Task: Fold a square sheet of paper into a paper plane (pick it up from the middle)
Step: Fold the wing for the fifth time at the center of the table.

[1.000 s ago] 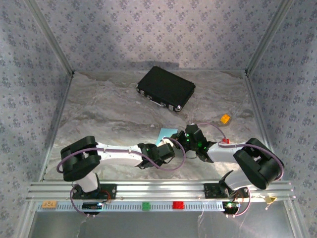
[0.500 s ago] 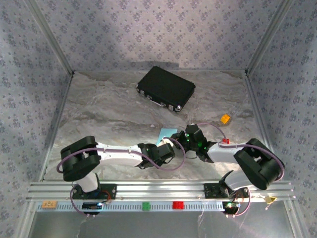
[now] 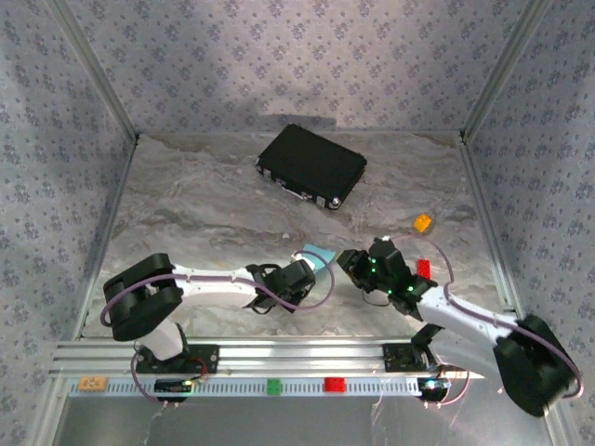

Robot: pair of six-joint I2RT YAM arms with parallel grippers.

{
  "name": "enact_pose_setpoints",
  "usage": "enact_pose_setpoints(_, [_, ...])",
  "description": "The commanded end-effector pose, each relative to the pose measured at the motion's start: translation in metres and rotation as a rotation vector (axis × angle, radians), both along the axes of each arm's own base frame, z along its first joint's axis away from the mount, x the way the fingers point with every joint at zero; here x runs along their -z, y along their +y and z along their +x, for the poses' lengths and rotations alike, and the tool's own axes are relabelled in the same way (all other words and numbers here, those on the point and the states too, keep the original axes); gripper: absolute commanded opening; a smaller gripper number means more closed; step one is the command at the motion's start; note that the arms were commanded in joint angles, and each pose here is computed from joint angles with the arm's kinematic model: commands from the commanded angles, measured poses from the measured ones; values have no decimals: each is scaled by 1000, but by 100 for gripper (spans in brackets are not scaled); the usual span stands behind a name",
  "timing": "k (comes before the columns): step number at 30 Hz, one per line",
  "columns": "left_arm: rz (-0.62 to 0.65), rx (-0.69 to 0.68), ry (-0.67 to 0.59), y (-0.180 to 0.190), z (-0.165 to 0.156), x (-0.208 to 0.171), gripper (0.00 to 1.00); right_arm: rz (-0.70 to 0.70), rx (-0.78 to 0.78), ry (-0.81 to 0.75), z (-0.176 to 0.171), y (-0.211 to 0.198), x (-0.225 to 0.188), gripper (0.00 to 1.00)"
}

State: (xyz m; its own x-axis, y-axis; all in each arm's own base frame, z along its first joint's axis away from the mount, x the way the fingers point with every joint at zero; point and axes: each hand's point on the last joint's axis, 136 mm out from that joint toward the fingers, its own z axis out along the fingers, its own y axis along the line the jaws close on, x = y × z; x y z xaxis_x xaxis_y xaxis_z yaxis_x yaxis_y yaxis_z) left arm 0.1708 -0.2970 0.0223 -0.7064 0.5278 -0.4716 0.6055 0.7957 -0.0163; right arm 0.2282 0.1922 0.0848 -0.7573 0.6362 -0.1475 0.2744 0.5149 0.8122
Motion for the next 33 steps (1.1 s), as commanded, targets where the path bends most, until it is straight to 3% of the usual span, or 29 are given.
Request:
enact_pose_setpoints(1, [-101, -3, 60, -10, -5, -7, 3, -91, 50, 19, -11, -26, 15, 38])
enact_pose_setpoints(12, [-246, -36, 211, -13, -3, -3, 0, -101, 10, -74, -20, -31, 6, 36])
enact_pose_setpoints(21, [-321, -35, 329, -17, -5, 4, 0, -132, -94, -160, -18, -12, -6, 35])
enact_pose_setpoints(33, [-399, -30, 467, -23, -7, 12, 0, -88, -393, -156, -8, 67, -6, 14])
